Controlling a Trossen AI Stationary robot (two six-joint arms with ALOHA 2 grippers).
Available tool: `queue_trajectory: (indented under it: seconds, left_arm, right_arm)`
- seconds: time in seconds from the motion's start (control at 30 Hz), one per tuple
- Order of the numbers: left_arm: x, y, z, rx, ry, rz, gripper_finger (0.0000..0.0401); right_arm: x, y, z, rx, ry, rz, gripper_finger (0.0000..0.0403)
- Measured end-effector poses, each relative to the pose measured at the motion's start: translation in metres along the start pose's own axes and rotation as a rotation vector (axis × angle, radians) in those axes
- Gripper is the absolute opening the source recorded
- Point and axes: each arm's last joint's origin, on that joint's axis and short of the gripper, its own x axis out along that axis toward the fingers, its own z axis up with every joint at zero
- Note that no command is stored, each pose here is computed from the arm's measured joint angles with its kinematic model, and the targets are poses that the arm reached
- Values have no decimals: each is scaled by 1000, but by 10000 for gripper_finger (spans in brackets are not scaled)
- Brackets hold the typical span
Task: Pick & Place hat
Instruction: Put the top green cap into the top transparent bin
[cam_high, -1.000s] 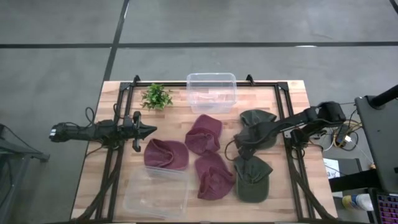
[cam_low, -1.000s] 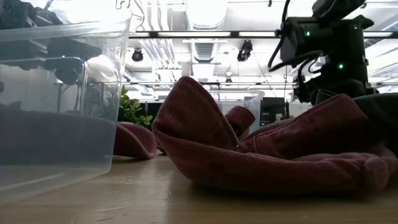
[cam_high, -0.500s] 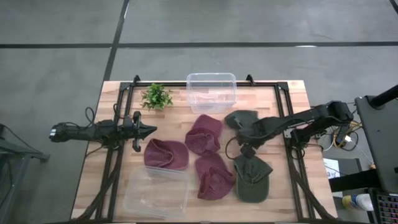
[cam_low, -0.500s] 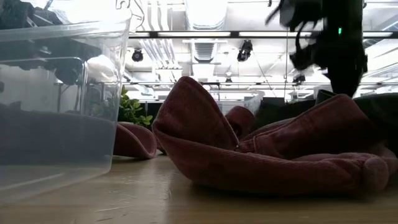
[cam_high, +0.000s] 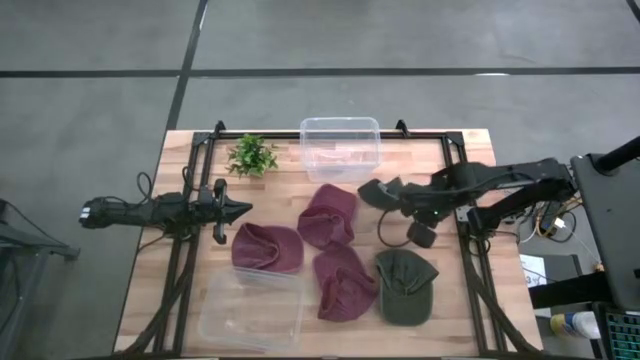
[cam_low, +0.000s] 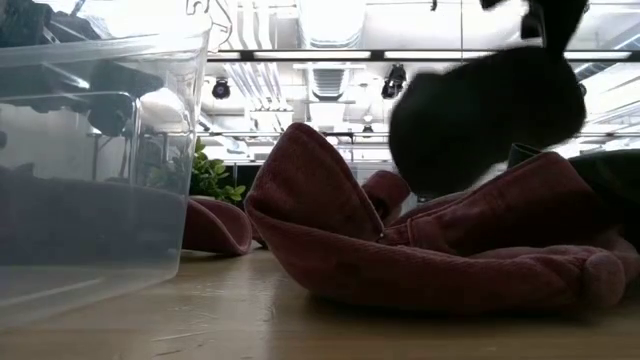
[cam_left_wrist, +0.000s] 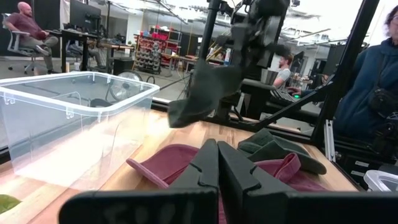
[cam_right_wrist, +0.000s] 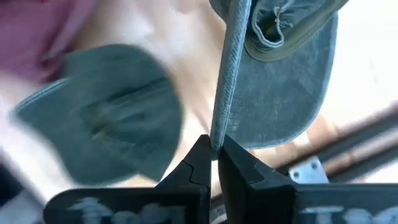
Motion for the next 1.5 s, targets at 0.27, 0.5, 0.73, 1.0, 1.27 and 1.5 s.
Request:
queue_trajectory:
  seconds: [0.27, 0.5, 0.73, 1.0, 1.27, 1.5]
  left_arm:
    - [0, 0, 0, 0, 0, 0, 0]
    - [0, 0, 0, 0, 0, 0, 0]
    - [0, 0, 0, 0, 0, 0, 0]
    - [0, 0, 0, 0, 0, 0, 0]
    - [0, 0, 0, 0, 0, 0, 0]
    - [0, 0, 0, 0, 0, 0, 0]
  right_arm:
    - [-40, 5, 7, -209, -269, -137, 9]
    - [-47, 10, 31, -375, -534, -497, 11]
    - [-33, 17, 73, -519, -573, -806, 11]
    - [-1, 1, 117, -526, -440, -884, 12]
    - [19, -12, 141, -606, -352, -820, 13]
    - [37, -21, 157, -722, -252, -821, 13]
